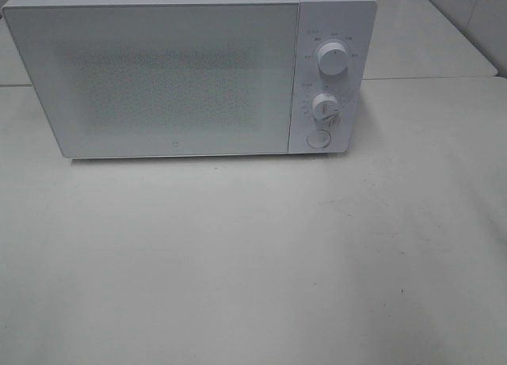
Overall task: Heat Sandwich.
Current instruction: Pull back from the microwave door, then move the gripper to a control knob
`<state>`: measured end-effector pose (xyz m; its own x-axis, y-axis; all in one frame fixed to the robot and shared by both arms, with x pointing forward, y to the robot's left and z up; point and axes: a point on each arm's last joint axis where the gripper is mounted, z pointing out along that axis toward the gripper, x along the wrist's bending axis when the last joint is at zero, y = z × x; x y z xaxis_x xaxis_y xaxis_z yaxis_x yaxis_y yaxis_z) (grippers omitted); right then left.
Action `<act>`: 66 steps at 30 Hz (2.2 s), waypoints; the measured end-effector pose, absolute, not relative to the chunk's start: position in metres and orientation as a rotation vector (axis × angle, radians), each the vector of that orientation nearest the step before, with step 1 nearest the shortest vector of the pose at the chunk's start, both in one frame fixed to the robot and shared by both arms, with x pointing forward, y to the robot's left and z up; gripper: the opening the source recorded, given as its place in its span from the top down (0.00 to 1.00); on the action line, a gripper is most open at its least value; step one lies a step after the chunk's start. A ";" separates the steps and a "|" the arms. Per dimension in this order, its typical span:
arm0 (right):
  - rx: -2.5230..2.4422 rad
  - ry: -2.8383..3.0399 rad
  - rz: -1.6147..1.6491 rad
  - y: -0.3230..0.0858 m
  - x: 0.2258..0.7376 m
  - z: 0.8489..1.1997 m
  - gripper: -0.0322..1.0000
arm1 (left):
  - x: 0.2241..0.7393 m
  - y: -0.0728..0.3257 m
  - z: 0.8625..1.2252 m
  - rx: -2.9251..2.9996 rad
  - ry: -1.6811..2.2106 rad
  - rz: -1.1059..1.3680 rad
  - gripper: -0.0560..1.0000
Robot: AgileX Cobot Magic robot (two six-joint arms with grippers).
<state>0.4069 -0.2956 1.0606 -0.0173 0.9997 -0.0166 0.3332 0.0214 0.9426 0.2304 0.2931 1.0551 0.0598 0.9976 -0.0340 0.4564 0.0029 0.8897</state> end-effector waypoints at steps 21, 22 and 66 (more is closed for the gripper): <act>1.283 1.563 1.161 -0.259 0.479 1.013 0.23 | 0.230 0.293 1.055 1.563 1.503 0.882 0.03; 1.280 1.570 1.162 -0.256 0.481 1.010 0.23 | 0.230 0.293 1.055 1.563 1.503 0.882 0.03; 1.279 1.431 1.136 -0.157 0.521 0.916 0.23 | 0.230 0.293 1.055 1.563 1.503 0.882 0.03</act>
